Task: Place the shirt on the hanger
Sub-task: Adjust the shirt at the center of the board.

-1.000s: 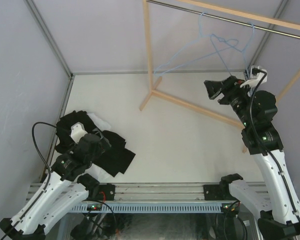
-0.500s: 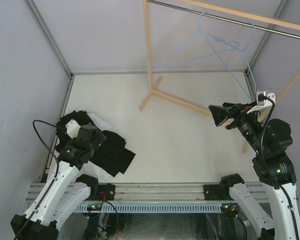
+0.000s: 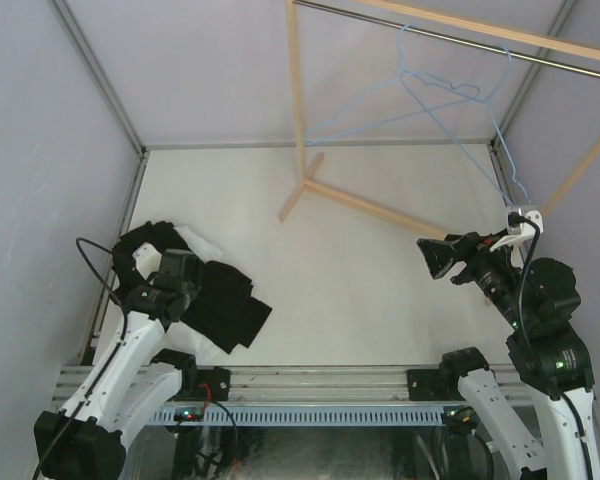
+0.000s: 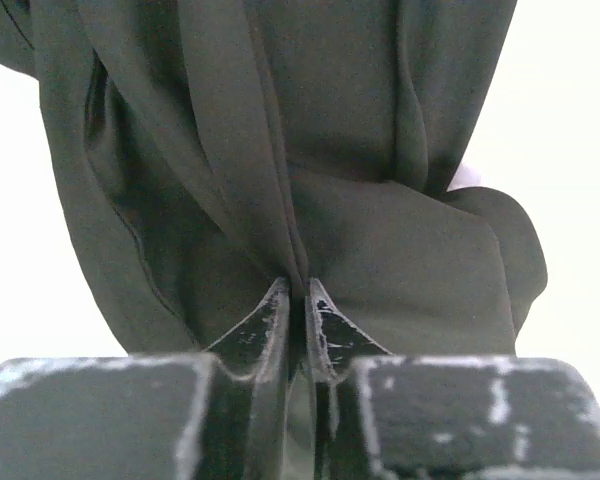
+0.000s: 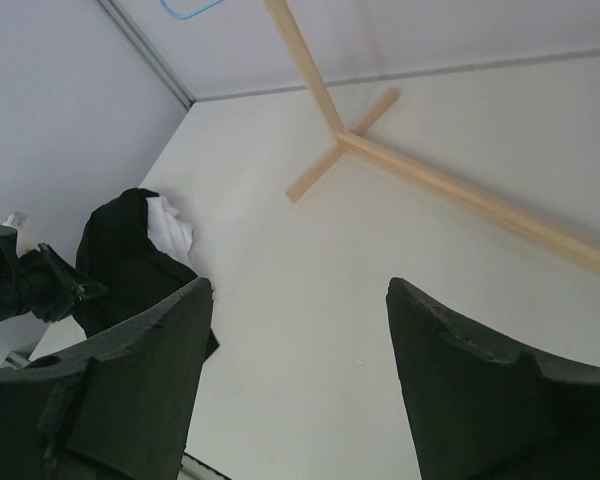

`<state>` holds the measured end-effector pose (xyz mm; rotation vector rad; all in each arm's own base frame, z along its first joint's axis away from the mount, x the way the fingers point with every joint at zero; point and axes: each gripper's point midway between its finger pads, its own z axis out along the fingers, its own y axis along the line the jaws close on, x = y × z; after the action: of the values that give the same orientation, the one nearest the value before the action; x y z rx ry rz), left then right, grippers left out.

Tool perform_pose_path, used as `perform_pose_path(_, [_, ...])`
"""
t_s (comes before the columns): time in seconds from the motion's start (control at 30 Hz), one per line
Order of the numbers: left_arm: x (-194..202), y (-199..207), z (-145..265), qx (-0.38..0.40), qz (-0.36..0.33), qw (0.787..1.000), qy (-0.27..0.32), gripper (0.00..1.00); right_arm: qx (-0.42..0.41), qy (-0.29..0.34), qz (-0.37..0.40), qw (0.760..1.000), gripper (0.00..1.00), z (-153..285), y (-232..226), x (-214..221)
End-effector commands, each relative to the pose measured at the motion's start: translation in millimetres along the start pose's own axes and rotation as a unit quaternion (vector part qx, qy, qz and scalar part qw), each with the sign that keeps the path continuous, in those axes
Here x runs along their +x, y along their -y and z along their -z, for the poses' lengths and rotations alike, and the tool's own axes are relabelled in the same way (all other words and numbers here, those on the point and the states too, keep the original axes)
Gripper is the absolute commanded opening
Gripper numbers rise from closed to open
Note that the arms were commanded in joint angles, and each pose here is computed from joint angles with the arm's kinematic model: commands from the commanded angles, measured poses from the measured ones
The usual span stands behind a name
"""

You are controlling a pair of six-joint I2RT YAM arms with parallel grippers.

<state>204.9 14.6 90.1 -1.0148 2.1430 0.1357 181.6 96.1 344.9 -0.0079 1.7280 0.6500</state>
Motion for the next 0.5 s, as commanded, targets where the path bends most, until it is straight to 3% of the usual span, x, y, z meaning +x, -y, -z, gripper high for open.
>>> perform_pose_path(0.0, [-17, 17, 5, 0.024, -0.008, 1.000, 0.012, 0.03, 0.012, 0.007, 0.000, 1.000, 0.71, 4, 4, 0])
perform_pose_path(0.17, [-49, 34, 36, 0.077, -0.014, 0.996, 0.044, 0.00, 0.026, 0.007, -0.003, 1.000, 0.71, 6, 10, 3])
perform_pose_path(0.33, [-88, 79, 95, 0.179, -0.039, 0.980, 0.076, 0.00, 0.031, 0.003, -0.013, 0.999, 0.71, 4, 14, 11])
perform_pose_path(0.47, [-98, 119, 139, 0.247, -0.083, 0.962, 0.083, 0.00, 0.040, 0.005, -0.020, 0.999, 0.71, 5, 19, 16])
